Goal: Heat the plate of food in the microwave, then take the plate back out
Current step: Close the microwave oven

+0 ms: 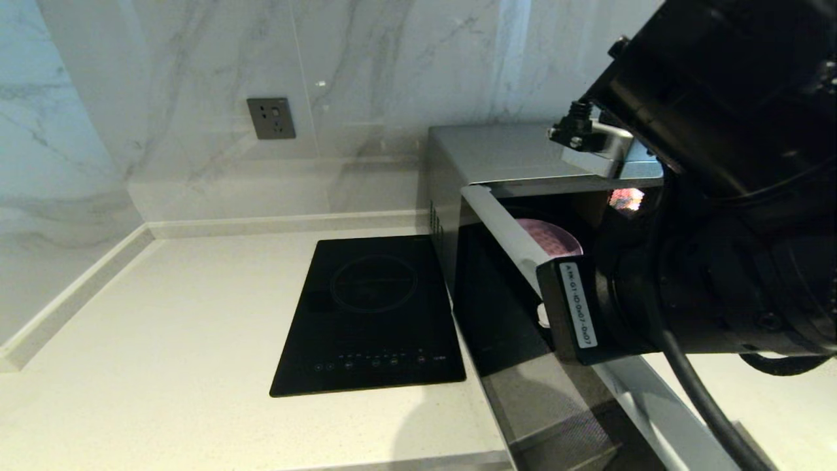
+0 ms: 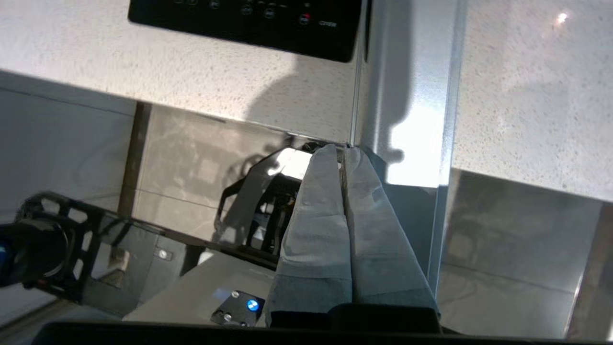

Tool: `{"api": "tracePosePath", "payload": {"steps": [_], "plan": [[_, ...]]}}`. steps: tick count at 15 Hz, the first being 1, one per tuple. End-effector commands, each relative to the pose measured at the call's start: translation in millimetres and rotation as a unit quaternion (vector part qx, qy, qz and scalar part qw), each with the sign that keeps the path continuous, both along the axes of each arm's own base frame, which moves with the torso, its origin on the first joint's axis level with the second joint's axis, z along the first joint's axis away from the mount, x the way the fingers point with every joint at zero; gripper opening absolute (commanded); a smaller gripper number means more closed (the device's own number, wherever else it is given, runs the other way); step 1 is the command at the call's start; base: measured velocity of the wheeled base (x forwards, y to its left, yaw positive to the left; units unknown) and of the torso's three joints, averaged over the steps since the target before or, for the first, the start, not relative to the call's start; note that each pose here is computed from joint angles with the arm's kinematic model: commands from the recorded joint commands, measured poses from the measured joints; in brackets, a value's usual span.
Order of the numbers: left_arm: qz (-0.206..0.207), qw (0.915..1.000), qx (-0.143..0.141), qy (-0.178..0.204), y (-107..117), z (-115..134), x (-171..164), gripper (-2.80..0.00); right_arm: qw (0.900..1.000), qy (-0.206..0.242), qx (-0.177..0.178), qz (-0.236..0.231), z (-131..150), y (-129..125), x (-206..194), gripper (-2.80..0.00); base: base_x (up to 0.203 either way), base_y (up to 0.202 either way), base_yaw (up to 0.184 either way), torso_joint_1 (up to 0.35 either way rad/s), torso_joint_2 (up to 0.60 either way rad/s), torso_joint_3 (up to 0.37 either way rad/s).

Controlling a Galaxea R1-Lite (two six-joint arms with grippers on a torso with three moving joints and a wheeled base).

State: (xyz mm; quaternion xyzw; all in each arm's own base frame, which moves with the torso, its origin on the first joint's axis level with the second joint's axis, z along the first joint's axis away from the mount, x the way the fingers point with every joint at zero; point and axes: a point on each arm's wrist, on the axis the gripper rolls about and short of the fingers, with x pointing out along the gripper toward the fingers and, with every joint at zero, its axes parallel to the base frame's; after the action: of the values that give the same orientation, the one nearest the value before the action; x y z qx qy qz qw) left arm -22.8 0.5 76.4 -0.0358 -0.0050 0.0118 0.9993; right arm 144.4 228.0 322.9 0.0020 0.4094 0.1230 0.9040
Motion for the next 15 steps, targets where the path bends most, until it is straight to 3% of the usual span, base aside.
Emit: {"api": "tracePosePath", "payload": {"steps": [1, 8, 15], "plan": [[0.0, 1.0, 0.0, 0.001, 0.0, 0.0, 0.1, -2.8, 1.0, 0.005, -0.012, -0.024, -3.7, -5.7, 6.1, -2.8, 0.0, 0.0, 0.0, 0.0, 0.0, 0.0], [0.0, 1.0, 0.0, 0.001, 0.0, 0.0, 0.1, -2.8, 0.996, 0.014, -0.015, -0.084, -6.9, -29.4, 23.9, -2.8, 0.0, 0.0, 0.0, 0.0, 0.0, 0.0], [0.0, 1.0, 0.0, 0.001, 0.0, 0.0, 0.1, -2.8, 0.986, 0.023, -0.017, -0.162, -9.3, -68.6, 45.1, -2.8, 0.0, 0.0, 0.0, 0.0, 0.0, 0.0]]}}
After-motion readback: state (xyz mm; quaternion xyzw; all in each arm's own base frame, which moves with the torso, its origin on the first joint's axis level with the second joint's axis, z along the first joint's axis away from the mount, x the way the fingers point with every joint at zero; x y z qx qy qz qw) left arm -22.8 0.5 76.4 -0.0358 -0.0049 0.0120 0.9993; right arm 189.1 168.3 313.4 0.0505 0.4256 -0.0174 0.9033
